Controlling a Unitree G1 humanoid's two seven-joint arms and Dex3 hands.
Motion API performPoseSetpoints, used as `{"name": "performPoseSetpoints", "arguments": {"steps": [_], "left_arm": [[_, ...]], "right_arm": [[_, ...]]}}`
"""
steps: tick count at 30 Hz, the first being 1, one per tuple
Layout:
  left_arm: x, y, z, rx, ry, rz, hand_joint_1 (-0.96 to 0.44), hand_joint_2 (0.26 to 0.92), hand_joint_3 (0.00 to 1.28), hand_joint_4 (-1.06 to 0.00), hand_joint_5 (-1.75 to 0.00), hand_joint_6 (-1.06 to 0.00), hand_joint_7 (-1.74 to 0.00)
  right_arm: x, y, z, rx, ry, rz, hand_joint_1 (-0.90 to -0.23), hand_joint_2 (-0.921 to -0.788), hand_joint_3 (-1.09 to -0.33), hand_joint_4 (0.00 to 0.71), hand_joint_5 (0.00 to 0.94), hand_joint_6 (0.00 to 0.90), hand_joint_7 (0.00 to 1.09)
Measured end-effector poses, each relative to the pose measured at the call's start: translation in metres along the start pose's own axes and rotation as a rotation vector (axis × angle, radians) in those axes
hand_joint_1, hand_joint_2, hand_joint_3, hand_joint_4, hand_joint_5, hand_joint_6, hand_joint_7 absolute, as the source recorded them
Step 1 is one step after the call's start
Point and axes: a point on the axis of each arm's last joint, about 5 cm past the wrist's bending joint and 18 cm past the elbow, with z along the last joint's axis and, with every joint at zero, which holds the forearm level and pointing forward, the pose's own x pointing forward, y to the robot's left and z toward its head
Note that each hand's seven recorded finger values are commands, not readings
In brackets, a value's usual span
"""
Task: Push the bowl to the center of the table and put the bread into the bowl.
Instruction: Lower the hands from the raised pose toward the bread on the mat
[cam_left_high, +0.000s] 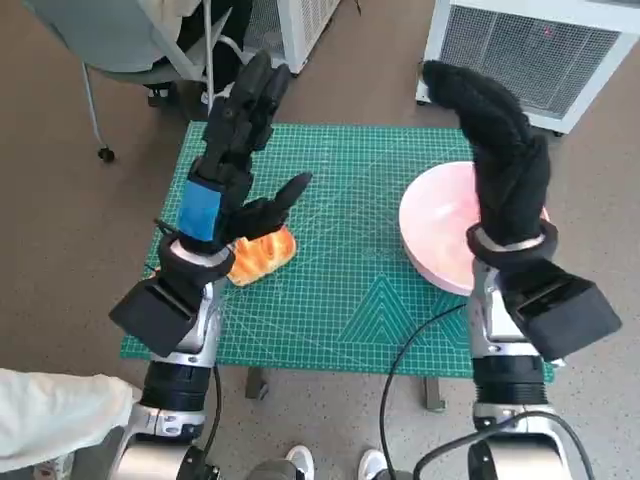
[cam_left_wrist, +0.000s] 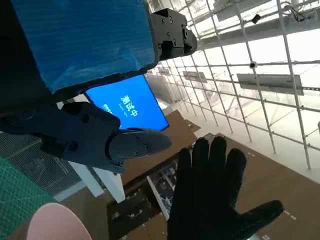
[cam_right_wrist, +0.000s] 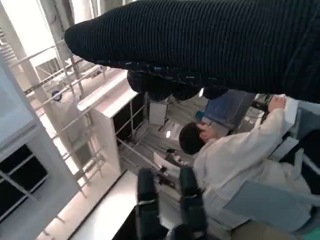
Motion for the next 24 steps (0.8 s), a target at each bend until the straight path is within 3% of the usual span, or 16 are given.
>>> {"name": "performPoseSetpoints", "arguments": {"steps": [11,19,24], "left_arm": [[-0.001,0.002,0.0,0.007,0.0,0.011,-0.38,0.921,0.41,-0.18,0.0,-0.09,-0.28],[-0.002,0.003,0.0,0.01,0.003,0.027,-0.39,0.921,0.4,-0.18,0.0,-0.1,-0.26],[-0.003,0.004,-0.001,0.011,0.005,0.032,-0.39,0.921,0.4,-0.18,0.0,-0.11,-0.25]], "right_arm": [[-0.0213,-0.049,-0.001,-0.138,0.047,-0.151,-0.571,-0.921,-0.813,0.306,0.0,-0.001,0.7],[-0.0493,-0.074,-0.008,-0.227,0.189,-0.331,-0.55,-0.921,-0.831,0.31,0.003,-0.001,0.7],[-0.0653,-0.082,-0.014,-0.245,0.281,-0.43,-0.548,-0.921,-0.817,0.315,0.005,-0.001,0.72]]}}
